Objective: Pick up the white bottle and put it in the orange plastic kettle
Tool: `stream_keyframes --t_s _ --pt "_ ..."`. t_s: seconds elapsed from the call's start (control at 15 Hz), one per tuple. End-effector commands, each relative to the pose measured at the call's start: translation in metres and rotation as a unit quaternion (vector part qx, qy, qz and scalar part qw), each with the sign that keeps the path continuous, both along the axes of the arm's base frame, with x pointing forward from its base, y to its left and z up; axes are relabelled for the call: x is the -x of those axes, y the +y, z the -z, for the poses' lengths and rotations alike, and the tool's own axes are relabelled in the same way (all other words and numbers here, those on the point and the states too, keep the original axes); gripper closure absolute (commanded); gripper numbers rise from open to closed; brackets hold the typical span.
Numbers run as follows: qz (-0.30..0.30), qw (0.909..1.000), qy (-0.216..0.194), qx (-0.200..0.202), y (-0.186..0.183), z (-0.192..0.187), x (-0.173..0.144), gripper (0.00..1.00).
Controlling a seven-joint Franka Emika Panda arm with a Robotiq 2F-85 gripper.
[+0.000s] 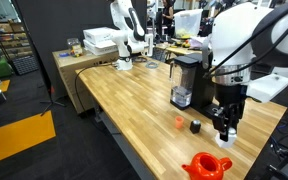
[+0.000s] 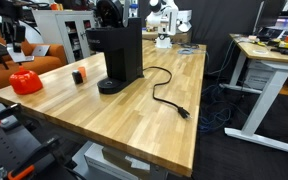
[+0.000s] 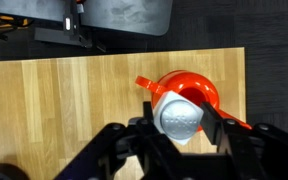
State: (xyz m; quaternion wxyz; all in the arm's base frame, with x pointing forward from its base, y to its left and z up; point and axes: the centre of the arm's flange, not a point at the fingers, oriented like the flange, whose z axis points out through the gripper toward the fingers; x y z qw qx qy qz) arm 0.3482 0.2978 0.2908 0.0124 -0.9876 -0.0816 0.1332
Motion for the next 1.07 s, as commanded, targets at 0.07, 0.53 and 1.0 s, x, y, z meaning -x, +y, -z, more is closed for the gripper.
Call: stream_keyframes --t_s 0.07,0.53,1.0 --pt "-0.025 0.9994 0.023 -0.005 0.015 -0.002 -0.003 0.75" --pt "-0.030 0.9989 0.036 -0.004 0.022 0.008 -0.005 0.75" --pt "-0.037 0.9984 0.043 -0.008 0.029 0.013 -0.009 0.75"
